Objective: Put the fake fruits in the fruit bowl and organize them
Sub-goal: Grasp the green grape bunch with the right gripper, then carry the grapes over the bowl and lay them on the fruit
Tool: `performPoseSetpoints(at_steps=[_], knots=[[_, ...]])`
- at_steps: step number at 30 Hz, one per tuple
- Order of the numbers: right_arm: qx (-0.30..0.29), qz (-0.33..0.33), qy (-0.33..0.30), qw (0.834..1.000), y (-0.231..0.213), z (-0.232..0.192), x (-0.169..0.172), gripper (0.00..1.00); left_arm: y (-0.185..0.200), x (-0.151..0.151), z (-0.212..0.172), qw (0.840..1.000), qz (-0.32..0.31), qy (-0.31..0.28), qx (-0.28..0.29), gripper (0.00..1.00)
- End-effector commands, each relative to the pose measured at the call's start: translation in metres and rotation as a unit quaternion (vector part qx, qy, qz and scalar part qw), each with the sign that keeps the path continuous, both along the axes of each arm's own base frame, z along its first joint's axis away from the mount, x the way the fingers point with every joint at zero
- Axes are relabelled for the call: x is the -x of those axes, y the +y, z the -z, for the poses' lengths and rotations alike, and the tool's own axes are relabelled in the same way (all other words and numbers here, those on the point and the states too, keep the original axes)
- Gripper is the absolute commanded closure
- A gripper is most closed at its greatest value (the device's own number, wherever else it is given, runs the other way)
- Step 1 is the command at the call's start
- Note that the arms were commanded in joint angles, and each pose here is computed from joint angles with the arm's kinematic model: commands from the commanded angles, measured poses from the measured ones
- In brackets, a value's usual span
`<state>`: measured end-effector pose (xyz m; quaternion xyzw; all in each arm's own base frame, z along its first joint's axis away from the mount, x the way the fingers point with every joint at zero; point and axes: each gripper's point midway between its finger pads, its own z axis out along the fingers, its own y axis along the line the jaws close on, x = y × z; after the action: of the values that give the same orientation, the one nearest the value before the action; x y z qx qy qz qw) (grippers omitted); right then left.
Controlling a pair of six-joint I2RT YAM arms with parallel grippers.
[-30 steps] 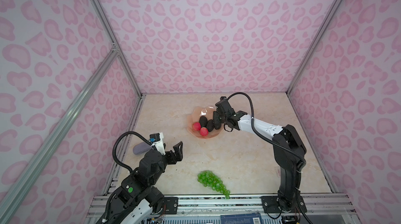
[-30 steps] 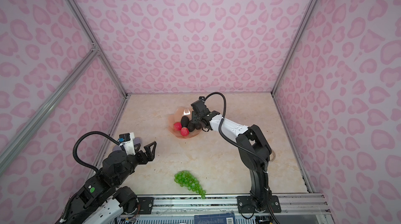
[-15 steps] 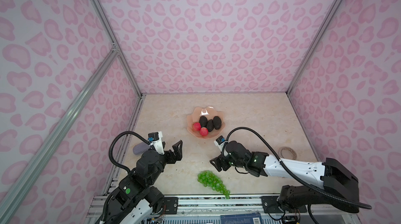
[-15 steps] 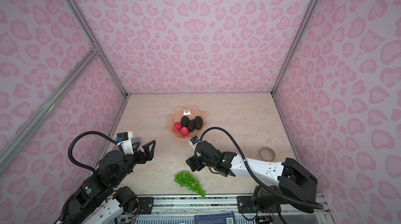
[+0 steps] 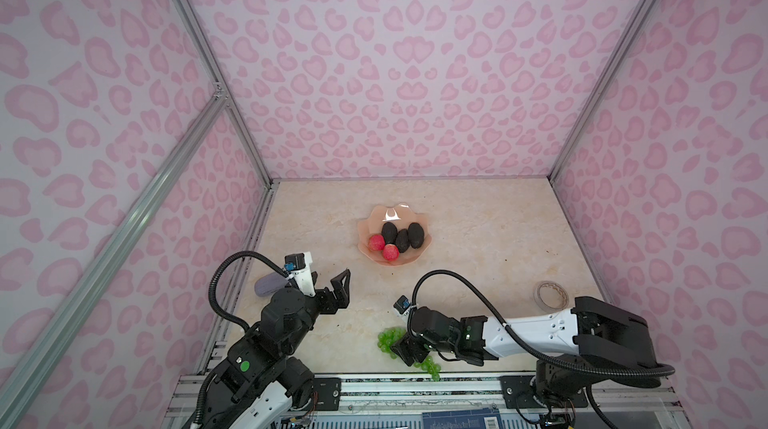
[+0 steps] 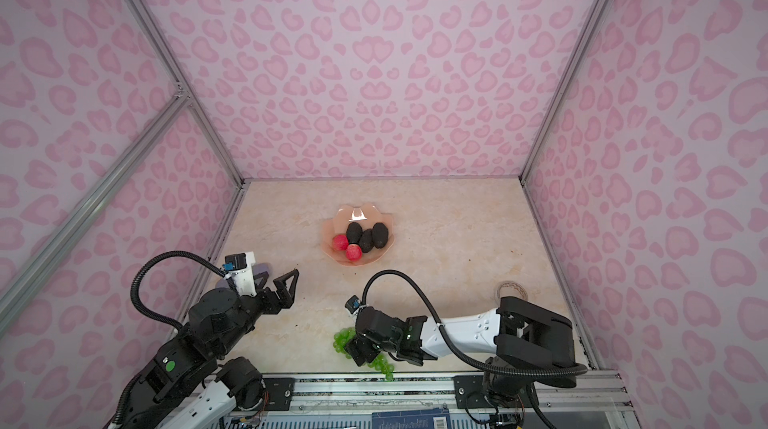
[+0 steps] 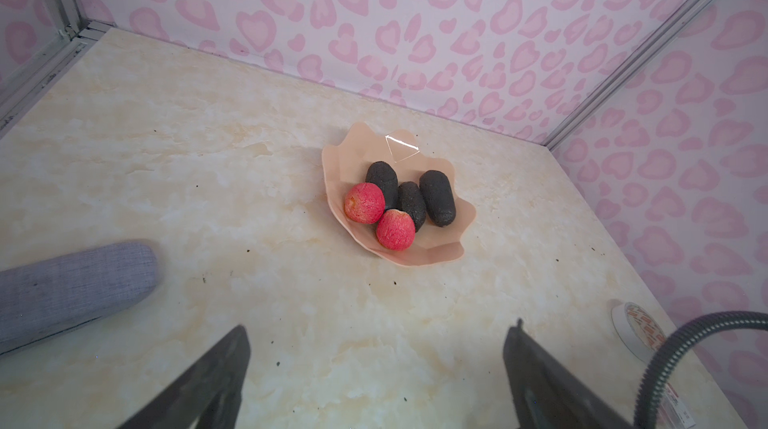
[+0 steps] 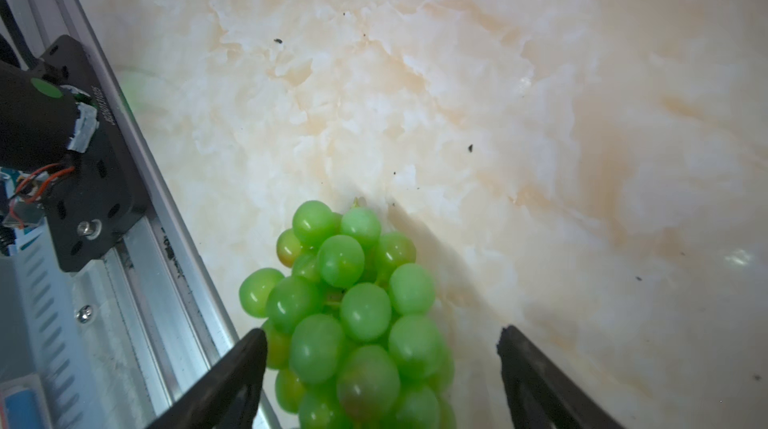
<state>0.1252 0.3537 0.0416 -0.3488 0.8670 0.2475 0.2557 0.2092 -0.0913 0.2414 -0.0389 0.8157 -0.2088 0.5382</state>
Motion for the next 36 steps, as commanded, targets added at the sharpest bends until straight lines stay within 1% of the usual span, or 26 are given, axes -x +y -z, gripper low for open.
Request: performPoseSetpoints(at_steps=[1,4,6,7,10,12,14,20,24,29,36], knots=[[0.006,0.011,-0.011,1.0,0.004,0.007,-0.004,0.14,0.0,0.0,-0.007,1.0,0.001,-0.009,0.007,0.04],[0.018,0.01,-0.008,1.0,0.006,0.016,-0.003,0.16,0.0,0.0,-0.008,1.0,-0.001,-0.01,0.008,0.04],[0.022,0.008,-0.007,1.0,0.009,0.02,-0.002,0.21,0.0,0.0,-0.007,1.0,-0.002,-0.01,0.008,0.04],[0.024,0.008,-0.006,1.0,0.01,0.022,-0.002,0.24,0.0,0.0,-0.008,1.0,-0.002,-0.01,0.009,0.04],[0.021,0.011,-0.005,1.0,0.015,0.023,-0.003,0.44,0.0,-0.001,-0.007,1.0,-0.002,-0.009,0.009,0.04],[0.017,0.015,-0.007,1.0,0.017,0.022,-0.005,0.51,0.0,-0.001,-0.007,1.0,-0.001,-0.009,0.008,0.04],[0.008,0.019,-0.011,1.0,0.019,0.017,-0.008,0.57,0.0,-0.001,-0.008,1.0,-0.002,-0.01,0.007,0.04],[-0.044,0.037,-0.02,0.998,0.03,-0.016,-0.022,0.61,0.0,-0.001,-0.007,1.0,-0.002,-0.009,0.007,0.04],[-0.086,0.046,-0.04,0.994,0.037,-0.057,-0.037,0.62,0.0,-0.001,-0.008,1.0,-0.003,-0.01,0.007,0.04],[-0.138,0.09,-0.058,0.985,0.027,-0.107,-0.073,0.66,0.001,0.0,-0.009,1.0,-0.003,-0.012,0.008,0.04],[-0.155,0.12,-0.134,0.971,0.007,-0.169,-0.119,0.69,0.003,0.001,-0.011,1.0,-0.005,-0.017,0.009,0.04]])
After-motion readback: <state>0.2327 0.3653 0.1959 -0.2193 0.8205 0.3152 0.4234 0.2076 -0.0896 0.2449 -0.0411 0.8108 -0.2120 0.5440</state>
